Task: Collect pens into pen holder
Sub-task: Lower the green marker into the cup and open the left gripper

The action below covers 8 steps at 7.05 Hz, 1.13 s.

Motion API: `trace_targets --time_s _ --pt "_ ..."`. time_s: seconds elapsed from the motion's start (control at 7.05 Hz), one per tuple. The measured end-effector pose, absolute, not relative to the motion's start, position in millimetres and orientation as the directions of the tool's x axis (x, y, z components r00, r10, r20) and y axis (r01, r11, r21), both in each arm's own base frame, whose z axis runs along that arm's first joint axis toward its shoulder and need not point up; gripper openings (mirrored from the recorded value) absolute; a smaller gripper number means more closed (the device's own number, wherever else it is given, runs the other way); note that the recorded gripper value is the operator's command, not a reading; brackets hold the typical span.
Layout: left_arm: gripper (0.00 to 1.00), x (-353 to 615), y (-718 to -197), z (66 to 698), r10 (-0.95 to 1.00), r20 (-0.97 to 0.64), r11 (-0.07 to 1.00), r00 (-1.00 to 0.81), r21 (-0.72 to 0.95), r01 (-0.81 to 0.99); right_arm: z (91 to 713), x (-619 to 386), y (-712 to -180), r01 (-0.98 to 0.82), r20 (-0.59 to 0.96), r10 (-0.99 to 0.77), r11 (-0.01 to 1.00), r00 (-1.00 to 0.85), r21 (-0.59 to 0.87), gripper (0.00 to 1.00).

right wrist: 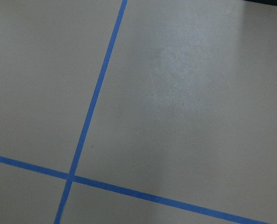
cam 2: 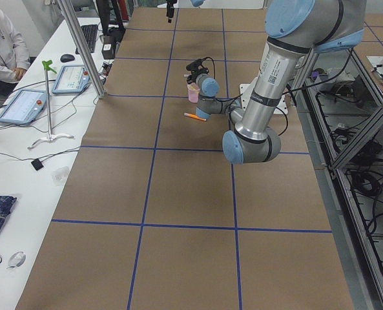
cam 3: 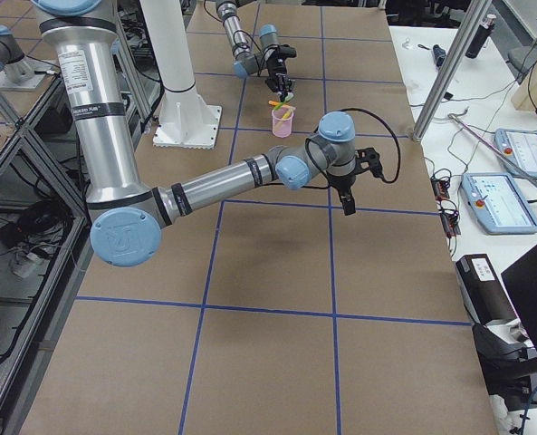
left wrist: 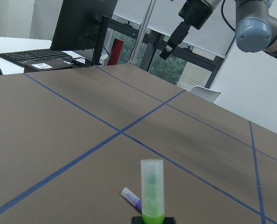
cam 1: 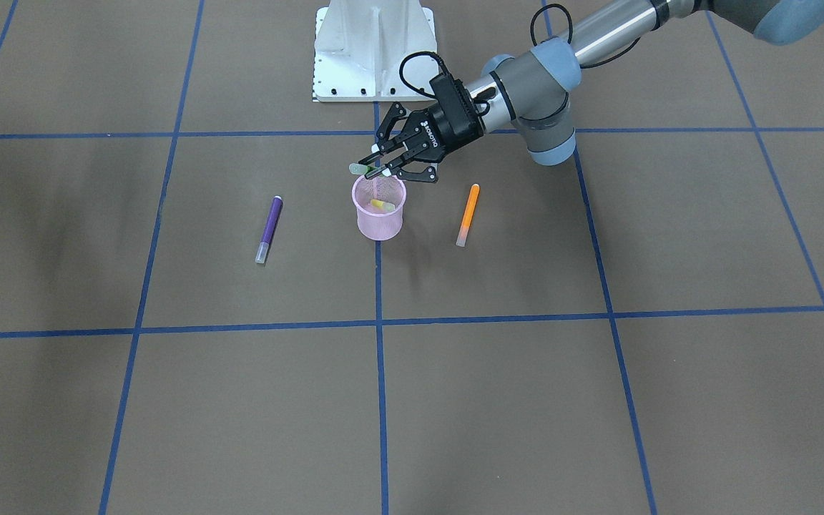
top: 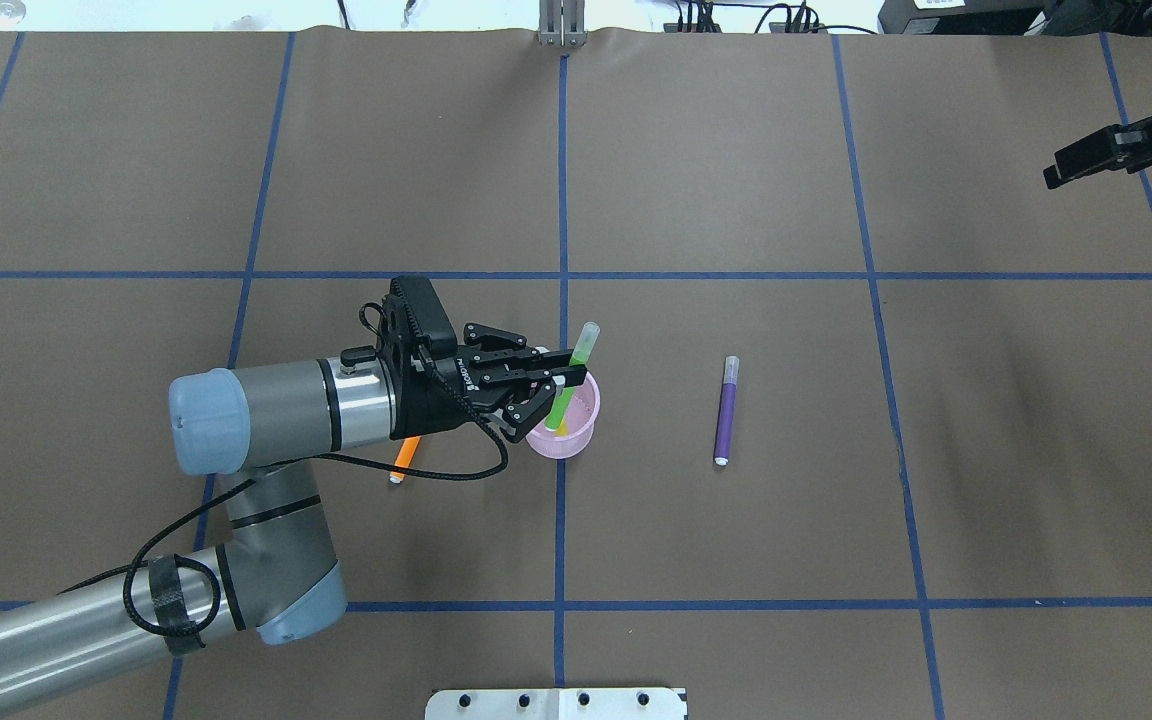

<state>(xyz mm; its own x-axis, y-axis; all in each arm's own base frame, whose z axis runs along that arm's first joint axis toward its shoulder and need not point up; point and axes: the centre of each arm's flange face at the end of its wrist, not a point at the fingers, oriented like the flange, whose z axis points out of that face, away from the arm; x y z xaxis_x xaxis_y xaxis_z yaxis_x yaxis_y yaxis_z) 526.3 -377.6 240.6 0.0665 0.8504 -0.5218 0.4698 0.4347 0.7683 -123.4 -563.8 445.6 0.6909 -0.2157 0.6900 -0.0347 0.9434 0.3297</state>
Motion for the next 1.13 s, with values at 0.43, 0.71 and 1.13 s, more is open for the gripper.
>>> trace_targets --time_s 0.43,0.71,1.13 --pt "0.99 532 -386 248 0.834 -0.539 0.428 0.119 0.767 0.478 445 -123 -564 -0.036 0.691 -0.216 0.943 0.69 0.33 1.0" --pt "0.99 530 -388 247 0.831 -0.543 0.428 0.125 0.765 0.481 441 -123 -563 -0.04 0.694 -0.215 0.943 0.688 0.332 1.0" --pt "0.98 507 -393 227 0.814 -0.558 0.466 0.161 0.793 0.393 430 -124 -561 -0.062 0.708 -0.2 0.943 0.677 0.327 1.0"
